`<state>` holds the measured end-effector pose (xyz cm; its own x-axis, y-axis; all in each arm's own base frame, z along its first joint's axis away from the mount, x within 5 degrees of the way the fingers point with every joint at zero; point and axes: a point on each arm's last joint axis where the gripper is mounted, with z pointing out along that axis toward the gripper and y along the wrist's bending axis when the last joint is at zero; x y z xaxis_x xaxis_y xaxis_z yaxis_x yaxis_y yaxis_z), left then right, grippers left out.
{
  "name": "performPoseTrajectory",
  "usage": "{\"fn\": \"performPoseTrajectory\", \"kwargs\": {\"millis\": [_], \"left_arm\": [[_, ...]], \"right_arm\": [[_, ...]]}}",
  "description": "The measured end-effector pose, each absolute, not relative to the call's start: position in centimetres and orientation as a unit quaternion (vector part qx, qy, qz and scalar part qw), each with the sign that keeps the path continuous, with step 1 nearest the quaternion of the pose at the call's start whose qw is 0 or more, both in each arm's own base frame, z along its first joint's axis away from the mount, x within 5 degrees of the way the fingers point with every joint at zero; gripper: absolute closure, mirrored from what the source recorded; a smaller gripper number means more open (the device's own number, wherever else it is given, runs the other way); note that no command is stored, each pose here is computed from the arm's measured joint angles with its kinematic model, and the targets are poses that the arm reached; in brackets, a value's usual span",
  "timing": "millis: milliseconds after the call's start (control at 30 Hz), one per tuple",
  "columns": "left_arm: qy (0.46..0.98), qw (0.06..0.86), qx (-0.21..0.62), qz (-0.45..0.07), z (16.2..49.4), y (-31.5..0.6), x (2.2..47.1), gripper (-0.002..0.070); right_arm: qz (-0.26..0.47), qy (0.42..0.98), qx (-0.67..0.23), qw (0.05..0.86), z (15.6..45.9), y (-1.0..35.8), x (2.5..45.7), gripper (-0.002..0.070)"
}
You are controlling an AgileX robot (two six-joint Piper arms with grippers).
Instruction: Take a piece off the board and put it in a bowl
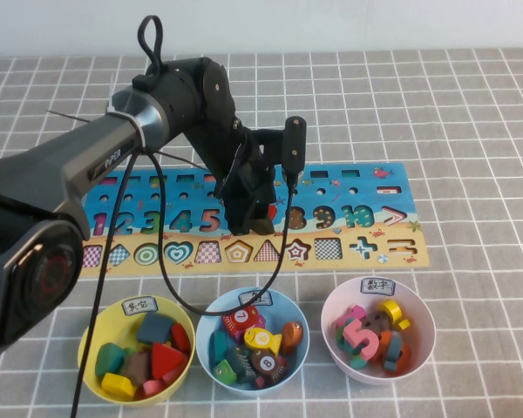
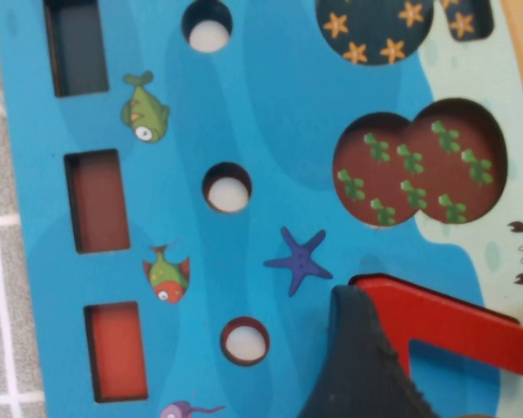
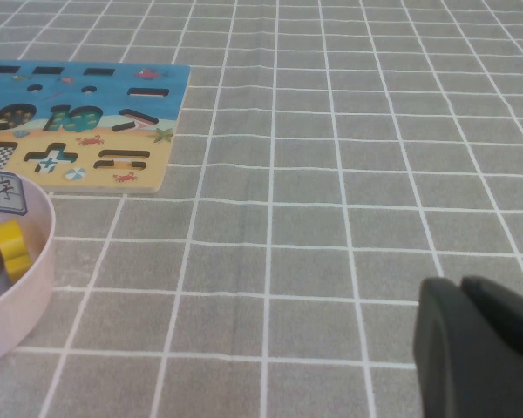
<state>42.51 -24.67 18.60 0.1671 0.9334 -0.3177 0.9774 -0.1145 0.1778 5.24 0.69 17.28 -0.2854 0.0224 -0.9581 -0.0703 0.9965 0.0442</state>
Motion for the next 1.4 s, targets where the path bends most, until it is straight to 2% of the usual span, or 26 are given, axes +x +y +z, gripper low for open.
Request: {"fn": "performPoseTrajectory", "kwargs": {"millis": [400,567,1067,1400], "left_arm": [[0.645,0.169,0.742,-0.067,18.3,-24.7,42.6,0.0298],[0.645,0.168,0.742,-0.068,18.3,-24.7,42.6,0.0367],[0.646,0.167,0.742,-0.065,18.3,-24.7,42.6,0.0367],[0.641,0.163,0.748,-0.057,19.5,-24.4,42.3,0.0368]], "right_arm": [[0.039,0.801,-0.015,0.598,17.3,0.7,5.2,0.0694],[0.037,0.801,-0.016,0.598,17.3,0.7,5.2,0.0694],[0.036,0.801,-0.017,0.598,17.3,0.7,5.2,0.0694],[0.036,0.801,-0.017,0.598,17.3,0.7,5.2,0.0694]]}}
